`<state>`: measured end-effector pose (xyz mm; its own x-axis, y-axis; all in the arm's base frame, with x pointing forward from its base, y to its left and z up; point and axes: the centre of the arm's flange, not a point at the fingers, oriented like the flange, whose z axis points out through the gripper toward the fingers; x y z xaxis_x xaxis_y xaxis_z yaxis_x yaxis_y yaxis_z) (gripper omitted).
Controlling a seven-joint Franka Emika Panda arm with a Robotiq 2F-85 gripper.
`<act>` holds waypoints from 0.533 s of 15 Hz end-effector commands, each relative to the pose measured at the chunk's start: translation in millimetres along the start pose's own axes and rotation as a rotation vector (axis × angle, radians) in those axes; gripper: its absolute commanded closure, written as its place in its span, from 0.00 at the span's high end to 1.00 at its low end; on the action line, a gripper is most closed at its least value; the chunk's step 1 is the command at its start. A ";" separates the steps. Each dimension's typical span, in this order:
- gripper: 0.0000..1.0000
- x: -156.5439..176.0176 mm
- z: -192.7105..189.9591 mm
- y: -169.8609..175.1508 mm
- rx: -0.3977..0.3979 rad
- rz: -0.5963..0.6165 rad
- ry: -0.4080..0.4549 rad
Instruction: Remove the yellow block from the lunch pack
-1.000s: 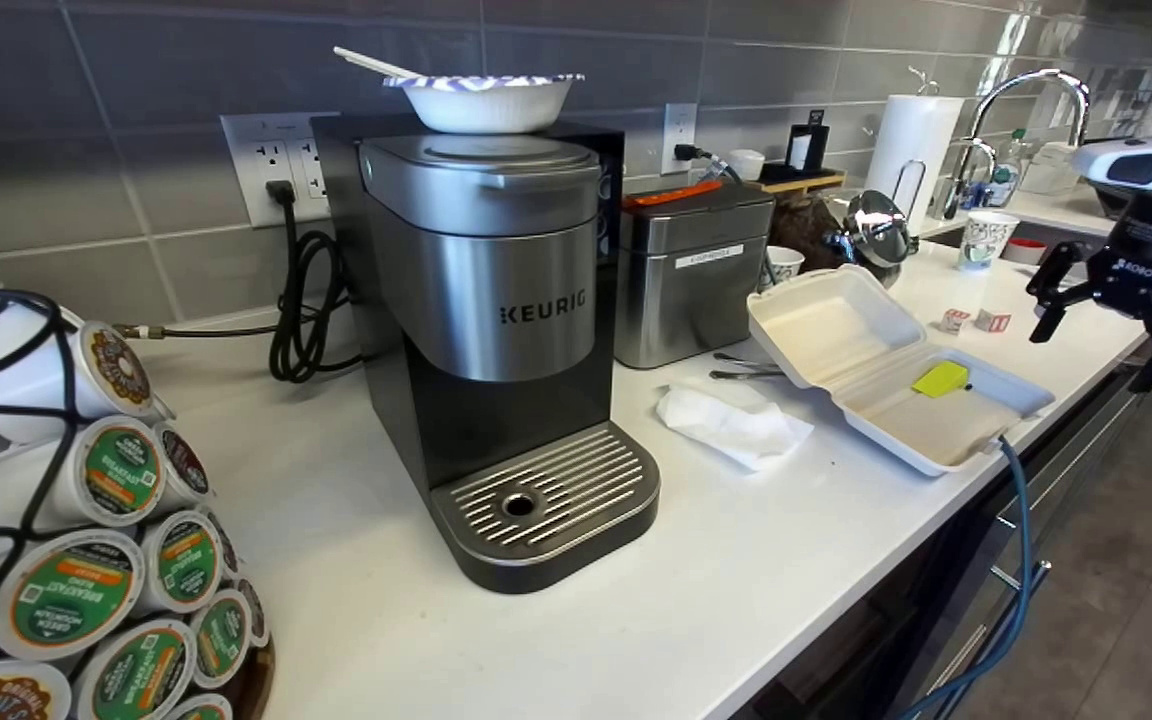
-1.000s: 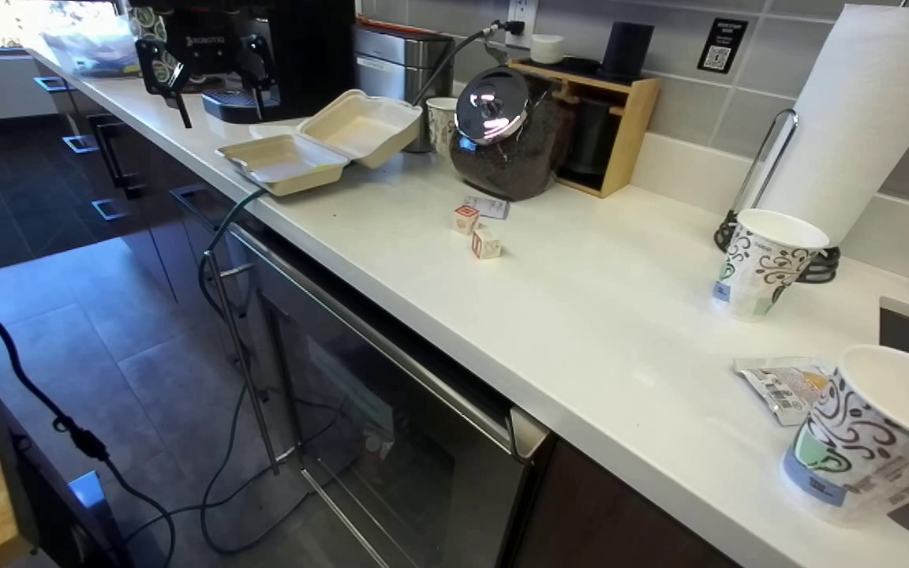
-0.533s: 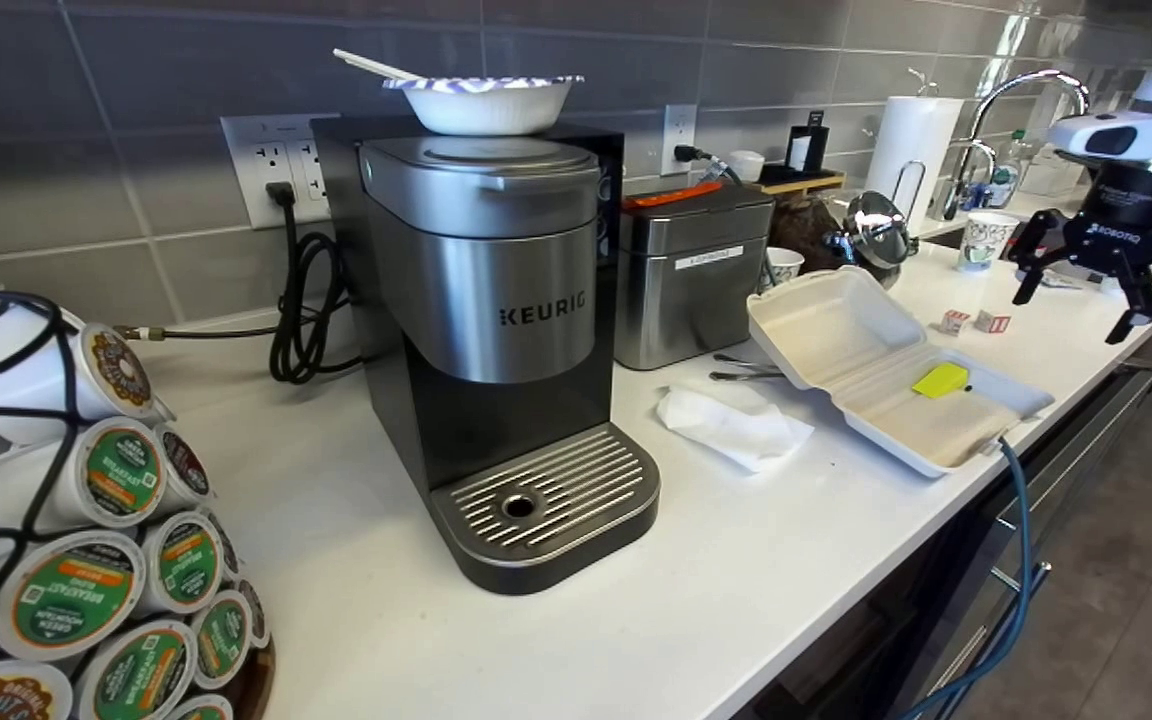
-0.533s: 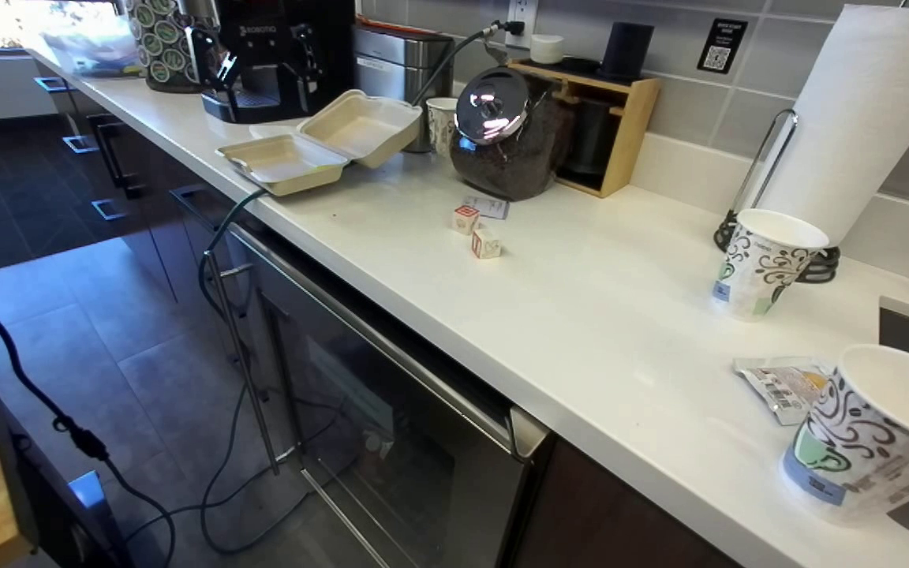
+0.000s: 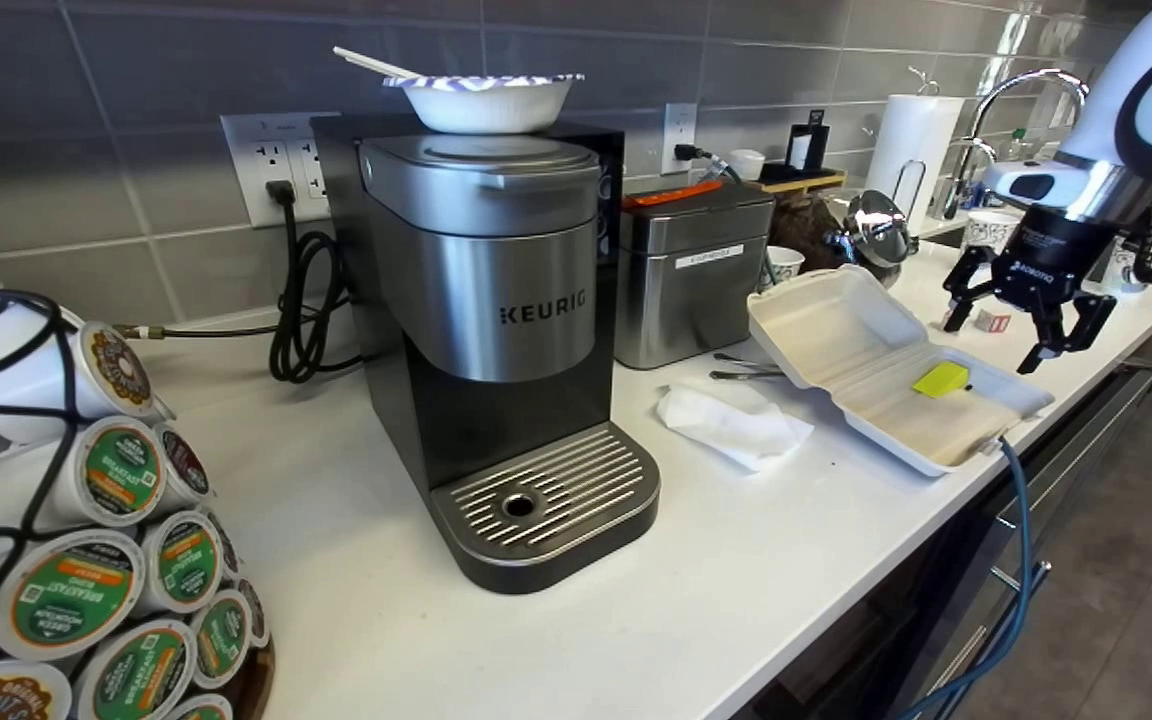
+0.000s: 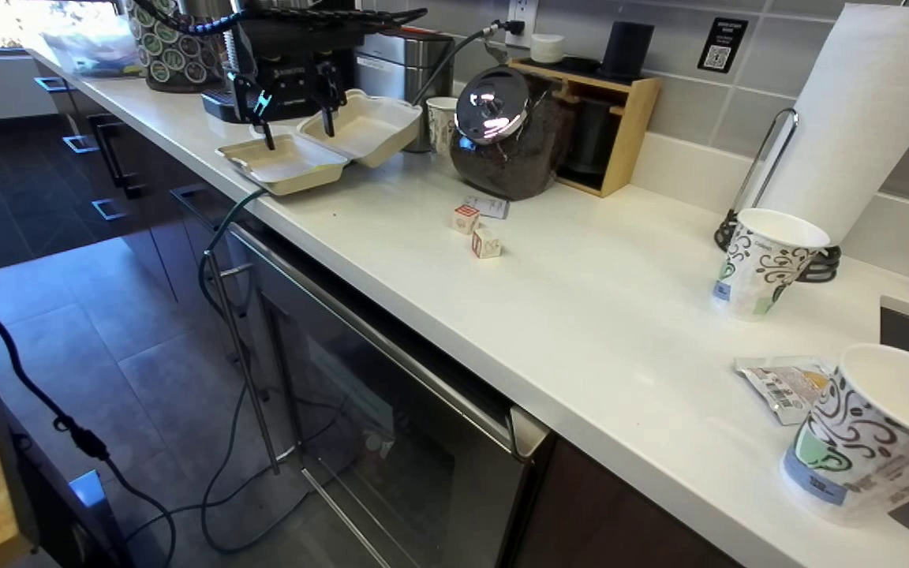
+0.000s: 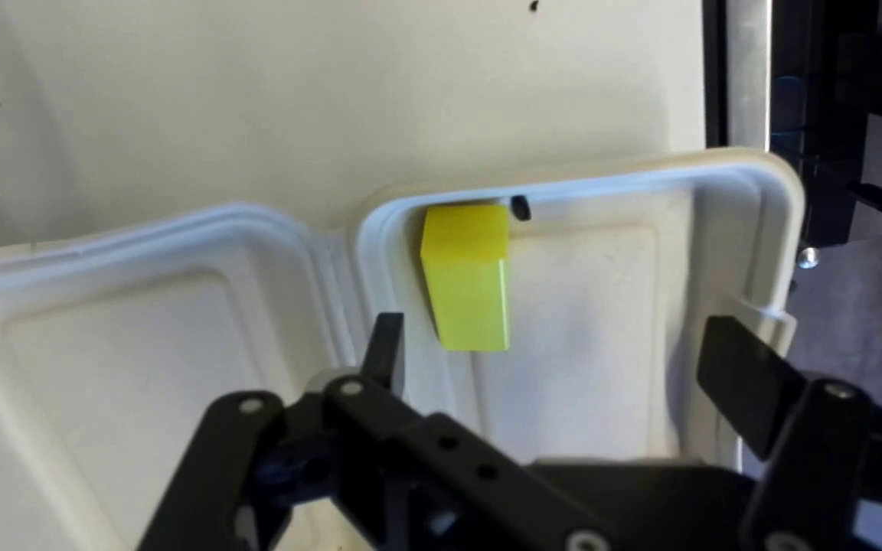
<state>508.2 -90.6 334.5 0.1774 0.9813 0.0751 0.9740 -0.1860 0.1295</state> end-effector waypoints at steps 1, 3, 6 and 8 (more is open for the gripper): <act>0.96 -14.0 19.2 14.9 -0.013 0.003 0.014; 0.88 -17.2 25.9 18.9 -0.008 0.006 0.010; 0.68 -19.4 32.1 24.6 0.001 0.003 0.007; 0.63 -17.3 36.3 28.3 0.006 -0.002 0.003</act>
<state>525.3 -108.1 310.5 0.1895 0.9793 0.0704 0.9731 -0.1969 0.1198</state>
